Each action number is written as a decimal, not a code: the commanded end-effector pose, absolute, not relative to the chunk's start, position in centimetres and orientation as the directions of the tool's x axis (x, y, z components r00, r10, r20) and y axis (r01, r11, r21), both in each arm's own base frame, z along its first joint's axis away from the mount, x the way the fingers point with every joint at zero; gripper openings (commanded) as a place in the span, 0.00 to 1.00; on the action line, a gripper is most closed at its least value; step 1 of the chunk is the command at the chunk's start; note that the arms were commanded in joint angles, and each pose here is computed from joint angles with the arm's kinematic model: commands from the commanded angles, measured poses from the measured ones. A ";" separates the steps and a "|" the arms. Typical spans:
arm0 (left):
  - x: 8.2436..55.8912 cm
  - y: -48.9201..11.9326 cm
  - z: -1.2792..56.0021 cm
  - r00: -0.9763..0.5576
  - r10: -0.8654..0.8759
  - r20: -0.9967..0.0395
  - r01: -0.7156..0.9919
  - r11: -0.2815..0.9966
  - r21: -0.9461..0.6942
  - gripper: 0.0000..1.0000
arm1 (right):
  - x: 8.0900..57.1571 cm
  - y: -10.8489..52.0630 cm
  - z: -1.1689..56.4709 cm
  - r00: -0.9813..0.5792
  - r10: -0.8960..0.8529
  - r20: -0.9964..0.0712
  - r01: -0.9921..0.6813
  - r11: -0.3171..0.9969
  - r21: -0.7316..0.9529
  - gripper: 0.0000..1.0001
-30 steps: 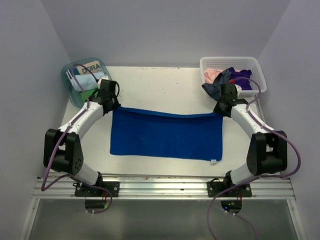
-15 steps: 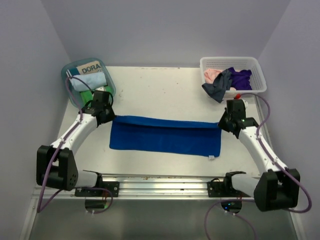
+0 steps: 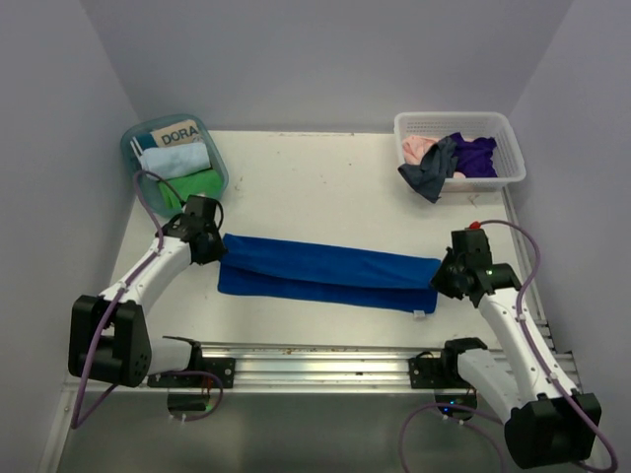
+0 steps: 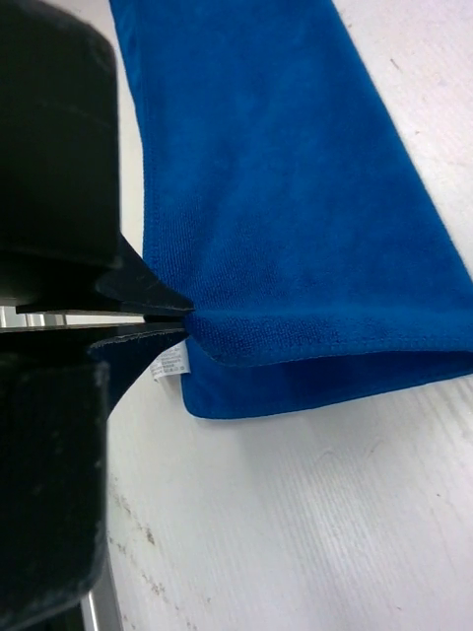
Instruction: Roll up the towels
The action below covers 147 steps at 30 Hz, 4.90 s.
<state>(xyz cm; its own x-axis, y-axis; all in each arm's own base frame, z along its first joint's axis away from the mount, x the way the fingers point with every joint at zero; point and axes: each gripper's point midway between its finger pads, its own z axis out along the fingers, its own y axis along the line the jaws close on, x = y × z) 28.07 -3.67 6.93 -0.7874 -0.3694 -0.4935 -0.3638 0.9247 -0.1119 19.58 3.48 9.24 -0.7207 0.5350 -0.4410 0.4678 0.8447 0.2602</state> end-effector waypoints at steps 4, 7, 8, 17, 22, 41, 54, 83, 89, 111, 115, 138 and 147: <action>28.3 -3.4 7.5 -0.764 -0.407 -0.501 -0.399 0.908 -0.128 0.00 | 18.7 4.4 9.6 -0.719 0.575 -0.390 0.496 0.818 0.293 0.00; 28.4 -3.5 7.9 -0.768 -0.396 -0.503 -0.388 0.913 -0.126 0.00 | 18.9 4.5 10.0 -0.723 0.573 -0.386 0.492 0.819 0.293 0.00; 28.4 -3.5 7.9 -0.771 -0.393 -0.500 -0.385 0.914 -0.124 0.00 | 18.8 4.6 10.0 -0.725 0.574 -0.381 0.492 0.819 0.297 0.00; 26.7 -3.3 6.7 -0.787 -0.407 -0.463 -0.407 0.907 -0.106 0.00 | 17.1 6.3 8.5 -0.794 0.531 -0.296 0.462 0.843 0.275 0.00; 25.9 -3.2 6.7 -0.780 -0.428 -0.456 -0.428 0.897 -0.110 0.00 | 16.9 5.3 9.2 -0.789 0.523 -0.323 0.475 0.852 0.220 0.00; 24.5 -3.8 7.9 -0.782 -0.440 -0.442 -0.416 0.896 -0.156 0.00 | 15.7 3.7 9.6 -0.735 0.583 -0.347 0.563 0.809 0.167 0.00; 23.8 -4.8 5.6 -0.808 -0.459 -0.369 -0.424 0.888 -0.178 0.34 | 16.6 4.4 8.8 -0.740 0.582 -0.337 0.551 0.812 0.193 0.28; 27.0 -6.2 -1.9 -0.850 -0.451 -0.272 -0.425 0.893 -0.150 0.42 | 23.4 5.7 -0.5 -0.857 0.424 -0.293 0.425 0.903 0.065 0.12; 24.9 -3.5 -1.7 -0.813 -0.509 -0.283 -0.508 0.857 -0.083 0.43 | 22.7 9.8 -1.4 -0.888 0.376 -0.264 0.360 0.927 0.108 0.12; 27.6 -1.6 4.6 -0.745 -0.515 -0.424 -0.515 0.848 -0.125 0.45 | 20.6 8.8 1.3 -0.890 0.346 -0.296 0.292 0.933 0.212 0.53; 27.3 -1.8 3.8 -0.757 -0.512 -0.405 -0.511 0.851 -0.120 0.44 | 20.2 8.7 0.2 -0.885 0.372 -0.281 0.320 0.923 0.213 0.37; 25.5 -16.2 0.7 -0.906 -0.327 -0.268 -0.221 0.907 -0.358 0.42 | 25.0 1.6 16.2 -0.681 0.368 -0.633 0.383 0.916 0.120 0.00; 29.1 -11.8 8.8 -0.879 -0.256 -0.402 -0.121 0.936 -0.332 0.45 | 27.1 8.8 20.5 -0.707 0.247 -0.663 0.186 0.969 0.163 0.00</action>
<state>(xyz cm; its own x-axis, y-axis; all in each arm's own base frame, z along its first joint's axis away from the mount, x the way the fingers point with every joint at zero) 27.67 -14.25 4.91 -0.9019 -0.2690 -0.3379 -0.1558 0.9323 -0.3264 26.98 7.01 19.85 -0.6954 0.2764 -0.6633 0.2274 0.9603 0.1618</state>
